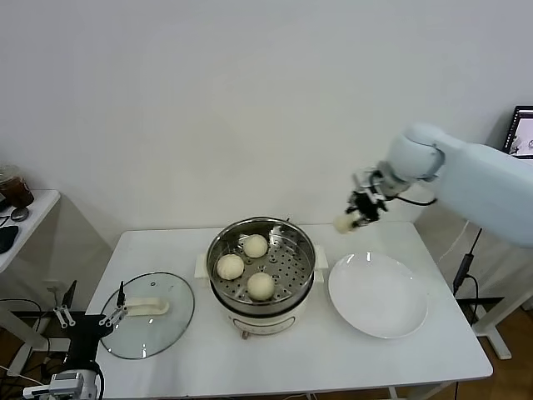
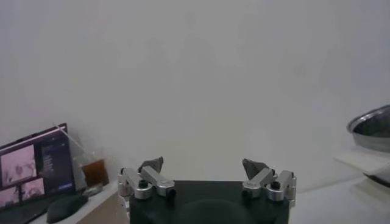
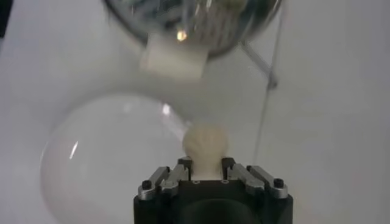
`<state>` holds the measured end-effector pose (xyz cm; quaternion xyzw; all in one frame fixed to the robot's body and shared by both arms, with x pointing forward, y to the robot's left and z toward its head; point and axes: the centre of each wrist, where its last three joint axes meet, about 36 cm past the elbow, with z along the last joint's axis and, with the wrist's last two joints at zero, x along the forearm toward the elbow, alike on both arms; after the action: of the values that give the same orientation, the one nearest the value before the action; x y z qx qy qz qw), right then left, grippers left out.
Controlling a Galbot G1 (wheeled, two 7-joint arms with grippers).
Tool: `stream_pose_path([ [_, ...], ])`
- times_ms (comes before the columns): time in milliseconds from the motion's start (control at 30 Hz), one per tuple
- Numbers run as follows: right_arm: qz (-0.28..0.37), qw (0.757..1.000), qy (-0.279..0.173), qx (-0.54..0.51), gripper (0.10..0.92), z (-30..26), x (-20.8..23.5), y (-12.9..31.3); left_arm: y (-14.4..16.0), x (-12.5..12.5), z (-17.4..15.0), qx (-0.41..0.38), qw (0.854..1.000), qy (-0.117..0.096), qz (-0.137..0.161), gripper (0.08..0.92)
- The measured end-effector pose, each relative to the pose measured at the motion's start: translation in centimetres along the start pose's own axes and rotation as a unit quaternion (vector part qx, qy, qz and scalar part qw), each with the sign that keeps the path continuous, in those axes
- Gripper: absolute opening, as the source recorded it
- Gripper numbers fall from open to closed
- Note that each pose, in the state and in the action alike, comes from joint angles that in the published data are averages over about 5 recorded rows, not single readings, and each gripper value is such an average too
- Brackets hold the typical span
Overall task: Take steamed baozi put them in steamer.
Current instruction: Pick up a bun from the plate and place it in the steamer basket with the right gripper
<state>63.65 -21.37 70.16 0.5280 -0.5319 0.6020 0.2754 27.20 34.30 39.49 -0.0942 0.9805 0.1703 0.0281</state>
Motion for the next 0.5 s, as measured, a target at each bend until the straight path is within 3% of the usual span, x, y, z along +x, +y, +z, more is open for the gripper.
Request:
stream_pose_path([
  [200,-0.015,1.0,-0.013,-0.008,0.35,-6.0,-1.9,-0.5,0.4,0.1,-0.2,-0.001,1.0,-0.002,-0.004,0.823],
  [500,-0.038,0.999,0.004,-0.024,0.357,-11.0,-6.7,-0.4,0.8,0.0,-0.4,0.002,1.0,-0.005,-0.014,0.823],
])
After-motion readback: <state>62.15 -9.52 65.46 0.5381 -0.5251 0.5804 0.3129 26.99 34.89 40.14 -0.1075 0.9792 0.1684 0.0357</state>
